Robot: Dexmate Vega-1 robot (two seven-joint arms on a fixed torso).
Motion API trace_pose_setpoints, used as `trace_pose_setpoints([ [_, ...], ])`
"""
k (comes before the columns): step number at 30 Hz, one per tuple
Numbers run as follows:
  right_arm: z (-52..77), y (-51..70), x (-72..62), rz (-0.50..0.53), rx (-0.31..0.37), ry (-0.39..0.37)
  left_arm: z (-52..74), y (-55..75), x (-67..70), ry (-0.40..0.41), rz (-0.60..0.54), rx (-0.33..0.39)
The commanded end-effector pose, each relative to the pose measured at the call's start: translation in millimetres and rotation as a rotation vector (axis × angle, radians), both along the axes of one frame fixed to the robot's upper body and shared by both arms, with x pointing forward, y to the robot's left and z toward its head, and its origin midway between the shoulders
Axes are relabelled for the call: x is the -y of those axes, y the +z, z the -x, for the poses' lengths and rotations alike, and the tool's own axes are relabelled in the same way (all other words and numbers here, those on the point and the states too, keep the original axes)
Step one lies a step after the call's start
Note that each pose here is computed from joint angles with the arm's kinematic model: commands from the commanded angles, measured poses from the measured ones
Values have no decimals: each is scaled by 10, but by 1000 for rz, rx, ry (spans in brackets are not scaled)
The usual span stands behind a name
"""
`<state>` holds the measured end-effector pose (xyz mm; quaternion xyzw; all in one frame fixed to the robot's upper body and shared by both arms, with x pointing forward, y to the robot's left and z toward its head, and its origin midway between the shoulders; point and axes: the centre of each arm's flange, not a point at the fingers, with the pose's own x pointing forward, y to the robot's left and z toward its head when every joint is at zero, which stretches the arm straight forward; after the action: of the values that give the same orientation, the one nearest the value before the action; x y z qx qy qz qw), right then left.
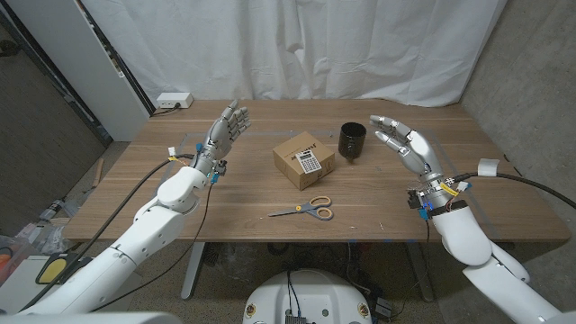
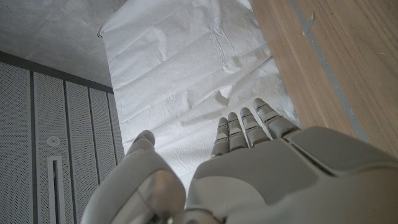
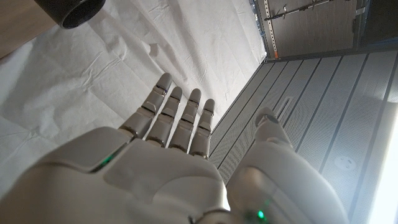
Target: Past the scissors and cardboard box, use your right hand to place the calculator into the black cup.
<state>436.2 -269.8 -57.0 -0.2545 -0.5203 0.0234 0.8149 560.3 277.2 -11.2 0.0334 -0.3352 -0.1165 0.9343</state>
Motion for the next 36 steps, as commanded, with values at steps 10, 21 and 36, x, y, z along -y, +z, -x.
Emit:
trace_pose_setpoints([
  [10, 92, 24, -20, 115, 96, -117, 127, -66, 11, 14, -12, -8],
  [21, 179, 11, -50, 149, 158, -186, 196, -59, 2, 26, -13, 2],
  [36, 177, -59, -78, 232, 194, -257, 248, -111, 0, 33, -16, 3],
])
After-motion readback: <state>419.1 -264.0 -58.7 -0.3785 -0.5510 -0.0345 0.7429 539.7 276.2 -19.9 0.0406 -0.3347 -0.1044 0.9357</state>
